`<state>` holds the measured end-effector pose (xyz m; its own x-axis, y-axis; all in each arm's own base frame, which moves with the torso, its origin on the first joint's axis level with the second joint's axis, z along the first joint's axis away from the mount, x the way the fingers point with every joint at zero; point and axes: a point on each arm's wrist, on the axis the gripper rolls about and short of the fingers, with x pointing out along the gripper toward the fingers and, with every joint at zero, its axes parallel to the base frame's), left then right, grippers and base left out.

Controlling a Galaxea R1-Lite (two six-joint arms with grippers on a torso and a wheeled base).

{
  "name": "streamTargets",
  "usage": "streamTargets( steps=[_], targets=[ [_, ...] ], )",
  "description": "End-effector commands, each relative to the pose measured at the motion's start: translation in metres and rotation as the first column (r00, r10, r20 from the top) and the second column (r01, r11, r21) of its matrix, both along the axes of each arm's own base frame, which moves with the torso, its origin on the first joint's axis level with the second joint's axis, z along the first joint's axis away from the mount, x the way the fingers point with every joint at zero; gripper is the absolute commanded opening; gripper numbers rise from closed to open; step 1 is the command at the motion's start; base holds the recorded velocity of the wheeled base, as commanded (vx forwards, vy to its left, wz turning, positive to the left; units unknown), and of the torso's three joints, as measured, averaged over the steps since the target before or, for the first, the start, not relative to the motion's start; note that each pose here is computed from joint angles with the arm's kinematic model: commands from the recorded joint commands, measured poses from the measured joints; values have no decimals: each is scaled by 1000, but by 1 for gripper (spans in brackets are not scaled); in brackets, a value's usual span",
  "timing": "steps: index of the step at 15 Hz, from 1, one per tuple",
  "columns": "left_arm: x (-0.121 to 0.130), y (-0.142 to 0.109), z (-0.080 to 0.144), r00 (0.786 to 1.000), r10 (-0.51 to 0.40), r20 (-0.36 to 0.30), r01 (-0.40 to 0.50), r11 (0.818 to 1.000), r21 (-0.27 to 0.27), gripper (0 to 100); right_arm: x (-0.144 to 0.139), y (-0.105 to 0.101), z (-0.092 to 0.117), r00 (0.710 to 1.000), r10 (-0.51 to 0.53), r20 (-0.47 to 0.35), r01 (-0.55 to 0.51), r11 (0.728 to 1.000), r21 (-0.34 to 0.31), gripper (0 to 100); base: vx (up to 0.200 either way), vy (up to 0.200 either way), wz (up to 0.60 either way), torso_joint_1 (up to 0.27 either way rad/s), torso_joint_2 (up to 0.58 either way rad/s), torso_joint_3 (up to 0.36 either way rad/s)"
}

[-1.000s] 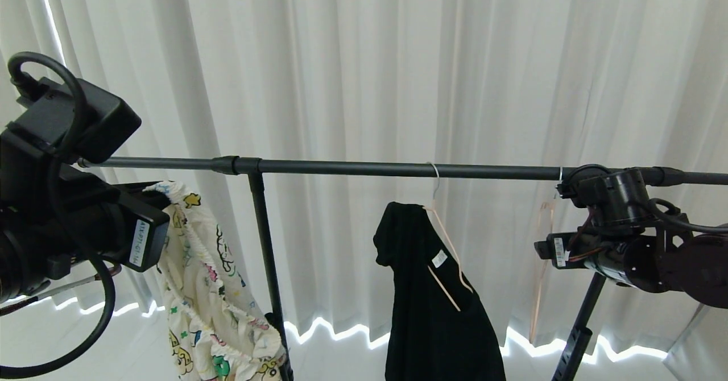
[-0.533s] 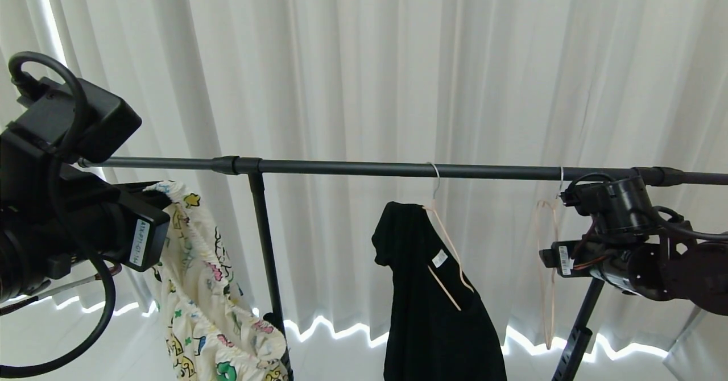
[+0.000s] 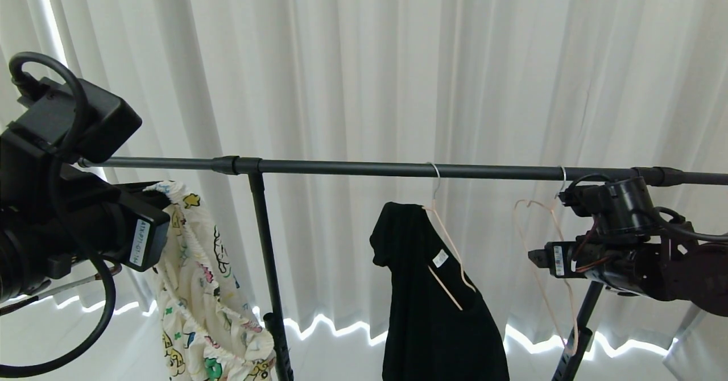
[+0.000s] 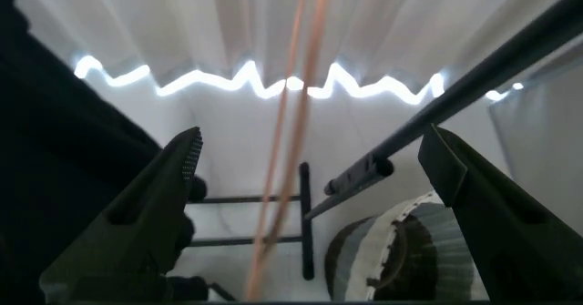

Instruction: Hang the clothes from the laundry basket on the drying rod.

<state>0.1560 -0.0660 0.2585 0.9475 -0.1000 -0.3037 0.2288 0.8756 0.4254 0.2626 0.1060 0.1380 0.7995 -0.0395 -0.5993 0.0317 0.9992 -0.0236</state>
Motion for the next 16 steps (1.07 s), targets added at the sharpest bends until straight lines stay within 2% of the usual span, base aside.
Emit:
streamTargets(
  steps=[1, 6, 12, 13, 16],
  targets=[
    [0, 0, 0, 1000, 0, 1, 0, 1000, 0, 0, 1, -1, -3, 1000, 5, -13, -5, 1000, 6, 100, 0, 0, 0, 0, 0, 0],
    [2, -1, -1, 1000, 0, -5, 0, 1000, 3, 0, 10, -16, -11, 998, 5, -63, -2, 999, 48, 100, 0, 0, 0, 0, 0, 0],
    [3, -1, -2, 1000, 0, -11, 0, 1000, 6, 0, 6, -19, -19, 992, 43, -118, -34, 997, 72, 100, 0, 0, 0, 0, 0, 0],
    [3, -1, -2, 1000, 0, -9, 0, 1000, 5, 0, 5, -19, -20, 991, 51, -123, -42, 996, 76, 0, 0, 0, 0, 0, 0, 0],
    [3, -1, -2, 1000, 2, -9, -2, 1000, 5, 0, 5, -19, -20, 991, 54, -124, -45, 996, 79, 0, 0, 0, 0, 0, 0, 0]
  ],
)
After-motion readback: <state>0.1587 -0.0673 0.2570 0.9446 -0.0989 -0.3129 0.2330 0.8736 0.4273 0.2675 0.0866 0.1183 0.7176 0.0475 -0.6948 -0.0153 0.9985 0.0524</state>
